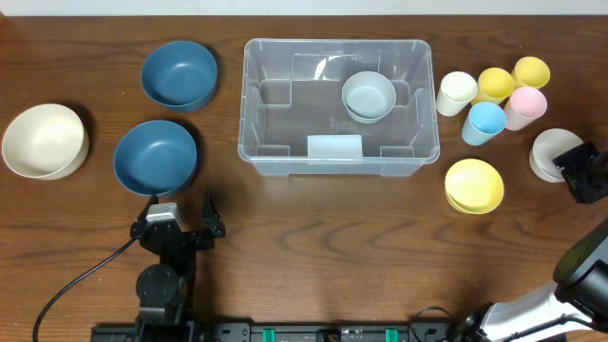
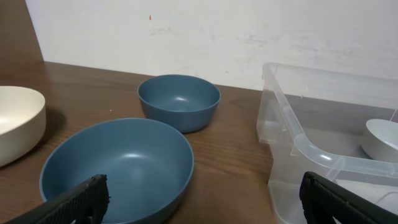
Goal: Pack container
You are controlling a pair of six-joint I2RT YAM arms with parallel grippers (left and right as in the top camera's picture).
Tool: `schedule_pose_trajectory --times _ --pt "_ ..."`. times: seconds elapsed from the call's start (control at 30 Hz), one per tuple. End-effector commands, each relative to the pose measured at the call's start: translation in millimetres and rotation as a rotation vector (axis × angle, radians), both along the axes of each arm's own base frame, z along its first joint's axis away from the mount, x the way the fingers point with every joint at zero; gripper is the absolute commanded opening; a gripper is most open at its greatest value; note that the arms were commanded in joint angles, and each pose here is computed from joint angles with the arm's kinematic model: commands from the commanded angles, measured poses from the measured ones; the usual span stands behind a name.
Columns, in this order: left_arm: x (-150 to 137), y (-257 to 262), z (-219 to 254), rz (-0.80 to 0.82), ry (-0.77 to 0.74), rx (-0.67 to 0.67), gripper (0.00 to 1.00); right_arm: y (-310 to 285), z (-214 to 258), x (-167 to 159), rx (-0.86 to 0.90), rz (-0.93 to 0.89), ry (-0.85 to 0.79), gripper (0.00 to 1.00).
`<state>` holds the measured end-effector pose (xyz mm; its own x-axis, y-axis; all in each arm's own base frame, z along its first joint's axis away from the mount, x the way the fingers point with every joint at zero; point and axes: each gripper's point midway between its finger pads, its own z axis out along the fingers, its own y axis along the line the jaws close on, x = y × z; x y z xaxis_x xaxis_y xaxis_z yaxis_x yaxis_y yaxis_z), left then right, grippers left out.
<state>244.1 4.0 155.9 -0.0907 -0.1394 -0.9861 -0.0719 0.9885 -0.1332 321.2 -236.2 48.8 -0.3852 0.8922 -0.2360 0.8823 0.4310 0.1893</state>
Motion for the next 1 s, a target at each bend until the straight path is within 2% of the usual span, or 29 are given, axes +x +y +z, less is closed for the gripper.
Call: schedule_pose_trajectory --times 0.0,0.27,0.43,0.63,0.77,0.97 --pt "-0.7 2.4 -18.1 0.015 0.051 0.009 0.98 -2.3 -8.9 -2.4 -0.017 0.001 0.0 0.52" --pt "-0.7 2.4 -18.1 0.015 0.051 0.009 0.98 -6.3 -29.2 -9.8 -0.045 0.009 0.044 0.27" --pt "-0.7 2.4 -18.1 0.015 0.051 0.009 0.98 -2.6 -46.2 -14.4 -0.014 0.014 0.083 0.01" --pt "-0.7 2.4 -18.1 0.015 0.051 0.009 0.98 -0.6 -40.3 -15.6 -0.006 0.016 0.086 0.01" --pt "-0.7 2.4 -18.1 0.015 0.051 0.009 0.98 2.6 -19.4 -14.5 -0.004 0.02 0.06 0.01" --pt "-0.7 2.4 -18.1 0.015 0.051 0.009 0.98 17.7 63.0 7.2 -0.012 0.071 -0.157 0.01"
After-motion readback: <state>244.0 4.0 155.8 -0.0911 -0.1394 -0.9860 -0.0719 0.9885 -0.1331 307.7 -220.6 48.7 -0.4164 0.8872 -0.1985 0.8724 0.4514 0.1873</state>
